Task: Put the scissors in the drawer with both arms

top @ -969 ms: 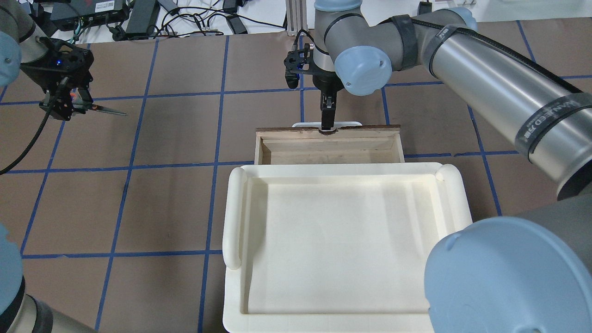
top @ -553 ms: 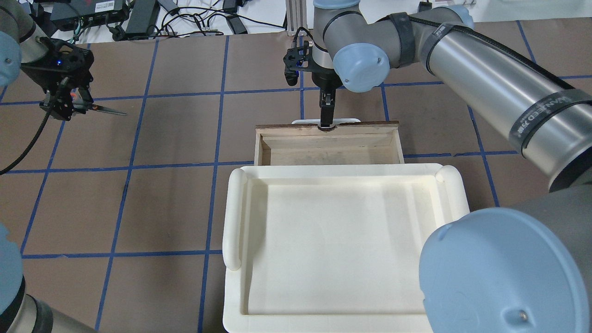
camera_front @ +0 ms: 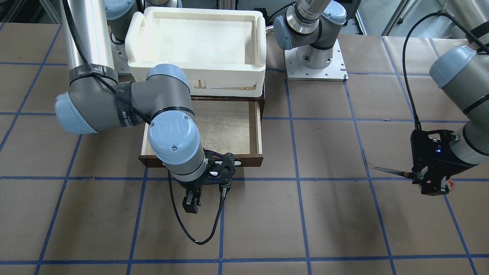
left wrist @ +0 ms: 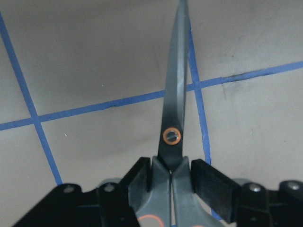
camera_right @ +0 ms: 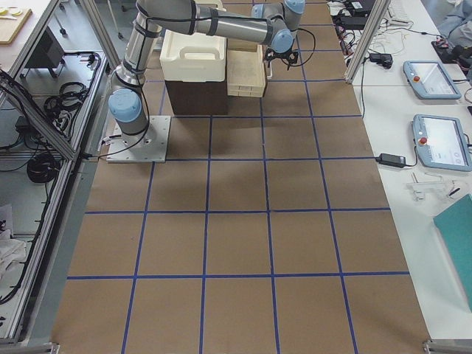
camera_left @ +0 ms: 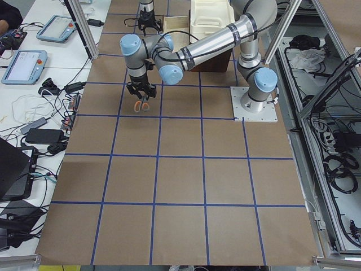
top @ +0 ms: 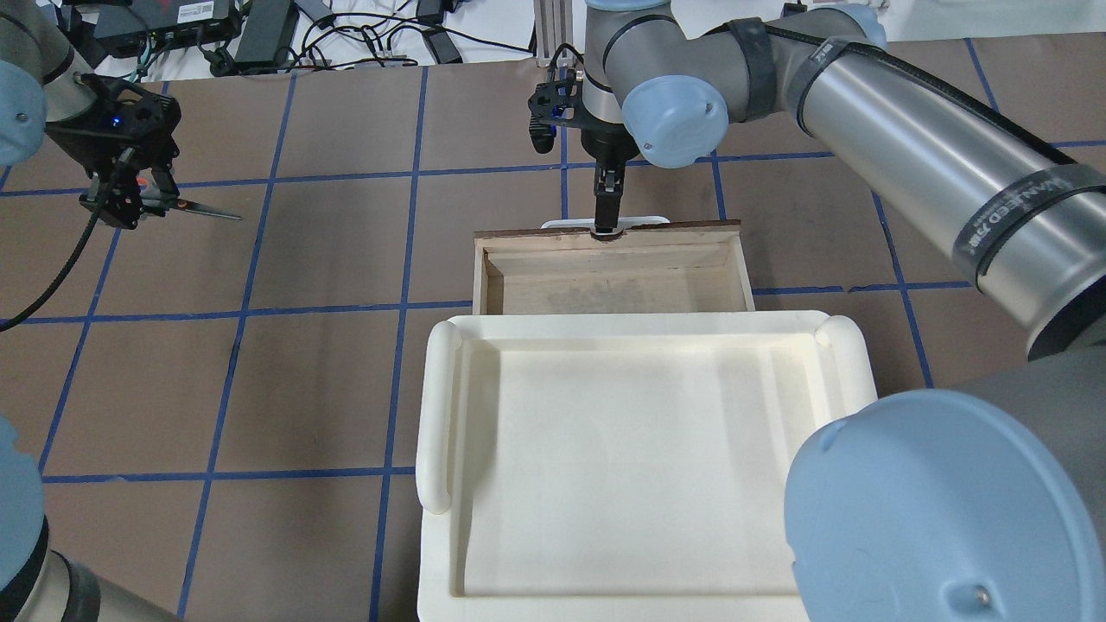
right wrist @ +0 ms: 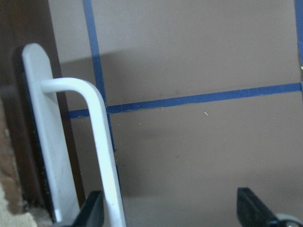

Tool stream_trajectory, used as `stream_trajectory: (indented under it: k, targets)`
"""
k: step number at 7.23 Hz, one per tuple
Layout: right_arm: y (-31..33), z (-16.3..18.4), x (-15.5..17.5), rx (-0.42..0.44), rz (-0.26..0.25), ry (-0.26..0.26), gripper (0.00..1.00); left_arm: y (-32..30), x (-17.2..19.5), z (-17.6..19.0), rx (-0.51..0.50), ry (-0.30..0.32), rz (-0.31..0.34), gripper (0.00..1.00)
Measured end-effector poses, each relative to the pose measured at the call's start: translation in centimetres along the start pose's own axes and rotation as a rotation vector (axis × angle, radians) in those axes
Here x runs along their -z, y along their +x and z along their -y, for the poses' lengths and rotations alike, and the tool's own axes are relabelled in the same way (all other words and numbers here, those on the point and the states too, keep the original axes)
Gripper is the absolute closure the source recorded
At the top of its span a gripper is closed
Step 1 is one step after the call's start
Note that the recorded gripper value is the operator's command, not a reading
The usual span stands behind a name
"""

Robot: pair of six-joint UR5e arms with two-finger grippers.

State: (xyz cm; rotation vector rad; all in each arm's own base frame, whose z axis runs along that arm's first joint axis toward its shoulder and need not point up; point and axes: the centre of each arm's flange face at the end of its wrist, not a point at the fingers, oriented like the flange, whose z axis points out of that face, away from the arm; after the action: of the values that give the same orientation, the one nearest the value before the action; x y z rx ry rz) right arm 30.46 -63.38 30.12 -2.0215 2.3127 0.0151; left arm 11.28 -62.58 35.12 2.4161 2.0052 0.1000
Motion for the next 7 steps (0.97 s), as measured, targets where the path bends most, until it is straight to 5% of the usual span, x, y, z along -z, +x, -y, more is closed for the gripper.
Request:
stream_trajectory:
  k: [3, 5, 7]
  targets:
    - [-1.6, -0.6, 3.6, -0.133, 0.005, 0.005, 0.00, 0.0, -0.1, 0.0, 0.000, 0.002, 0.000, 1.00]
    - [-2.9, -2.5, 8.0, -0.323, -0.018, 0.020, 0.00, -0.2, 0.0, 0.5, -0.004, 0.015, 0.011, 1.00]
    - [-4.6, -8.2, 14.8, -0.556, -0.042, 0.042, 0.00, -0.8, 0.7, 2.4, -0.031, 0.005, 0.020, 1.00]
